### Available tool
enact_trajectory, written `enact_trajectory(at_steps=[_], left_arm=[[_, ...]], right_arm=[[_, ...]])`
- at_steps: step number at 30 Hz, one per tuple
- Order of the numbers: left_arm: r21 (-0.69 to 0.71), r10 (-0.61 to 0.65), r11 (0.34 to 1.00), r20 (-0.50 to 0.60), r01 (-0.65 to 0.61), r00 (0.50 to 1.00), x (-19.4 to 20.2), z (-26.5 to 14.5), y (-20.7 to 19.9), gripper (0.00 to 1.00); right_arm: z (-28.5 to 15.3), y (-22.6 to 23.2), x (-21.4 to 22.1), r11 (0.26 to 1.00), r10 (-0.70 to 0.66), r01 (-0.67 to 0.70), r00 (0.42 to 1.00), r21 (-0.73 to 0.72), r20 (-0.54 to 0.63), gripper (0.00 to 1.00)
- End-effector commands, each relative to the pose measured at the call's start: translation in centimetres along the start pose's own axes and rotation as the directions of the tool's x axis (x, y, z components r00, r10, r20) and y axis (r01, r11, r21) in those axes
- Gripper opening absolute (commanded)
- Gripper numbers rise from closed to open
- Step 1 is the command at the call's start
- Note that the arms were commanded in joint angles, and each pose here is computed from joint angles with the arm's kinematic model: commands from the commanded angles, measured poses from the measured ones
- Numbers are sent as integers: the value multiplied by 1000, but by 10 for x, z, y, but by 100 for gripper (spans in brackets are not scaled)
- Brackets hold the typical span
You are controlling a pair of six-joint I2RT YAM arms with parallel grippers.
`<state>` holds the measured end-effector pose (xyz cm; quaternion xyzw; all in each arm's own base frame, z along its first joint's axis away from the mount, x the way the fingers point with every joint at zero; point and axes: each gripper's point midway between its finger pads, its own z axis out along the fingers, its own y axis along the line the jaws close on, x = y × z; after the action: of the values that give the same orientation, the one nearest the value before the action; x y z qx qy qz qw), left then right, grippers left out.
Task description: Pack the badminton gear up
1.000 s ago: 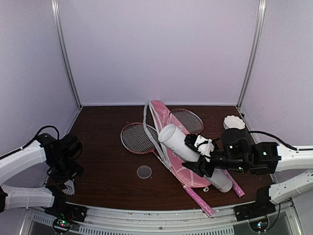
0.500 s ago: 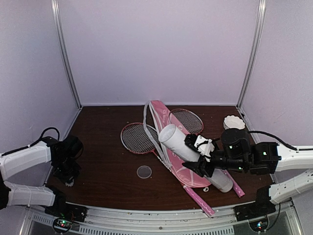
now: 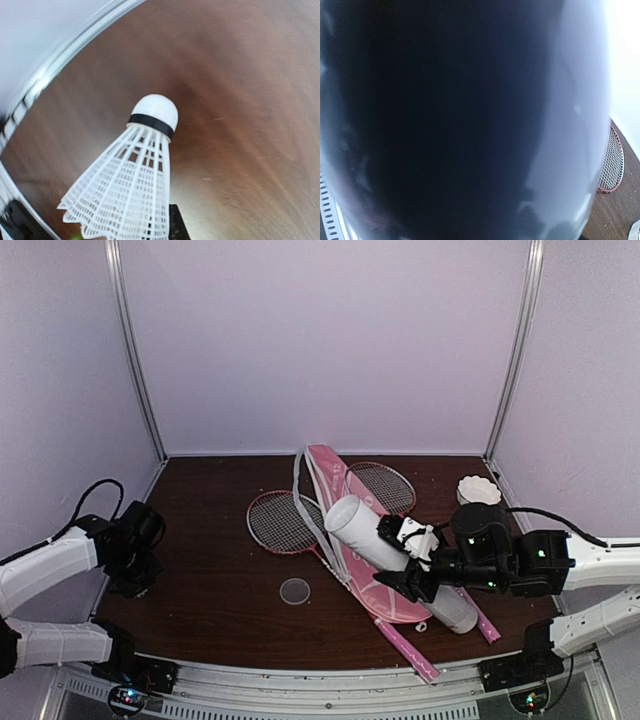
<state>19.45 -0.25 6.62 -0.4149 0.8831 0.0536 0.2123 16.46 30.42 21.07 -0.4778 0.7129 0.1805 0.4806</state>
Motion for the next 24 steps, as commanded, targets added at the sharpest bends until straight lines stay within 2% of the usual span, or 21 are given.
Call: enact_trajectory(at_steps=[1, 3, 5, 7, 10, 12, 15, 17, 18, 21, 24], left_arm=[[206, 233, 942, 160, -263, 959, -39, -36, -63, 0], [302, 357, 863, 203, -406, 912, -39, -54, -93, 0], [389, 483, 734, 277, -556, 831, -35, -82, -124, 0], [493, 597, 511, 386, -704, 703, -17, -120, -155, 0], [546, 634, 168, 577, -821, 514, 8, -186, -182, 0], [537, 625, -50, 675, -842, 393, 29, -223, -186, 0], [489, 577, -310, 778, -815, 248, 58, -267, -180, 0], [420, 533, -431, 833, -798, 151, 74, -288, -173, 0], [397, 506, -514, 856, -760, 105, 90, -300, -166, 0], [326, 463, -632, 886, -703, -5, 112, -320, -158, 0], [265, 438, -713, 891, -649, -117, 131, -331, -151, 0]], right_arm=[[-2, -6, -8, 999, 23, -24, 999, 24, 24, 37], [-1, -6, -7, 999, 26, -26, 999, 23, 19, 37], [0, -5, -5, 999, 29, -29, 1000, 21, 13, 37], [3, -2, -1, 999, 30, -30, 1000, 11, 1, 37], [7, 1, 3, 1000, 31, -31, 1000, -3, -4, 37], [9, 3, 4, 1000, 28, -28, 1000, -11, -7, 37], [12, 7, 7, 999, 21, -21, 1000, -29, -19, 37], [13, 11, 8, 999, 13, -15, 1000, -52, -24, 37], [13, 14, 7, 998, 9, -11, 1000, -68, -24, 37], [14, 18, 4, 996, 2, -5, 1000, -92, -26, 37], [16, 21, 4, 994, -8, 4, 999, -109, -36, 37]])
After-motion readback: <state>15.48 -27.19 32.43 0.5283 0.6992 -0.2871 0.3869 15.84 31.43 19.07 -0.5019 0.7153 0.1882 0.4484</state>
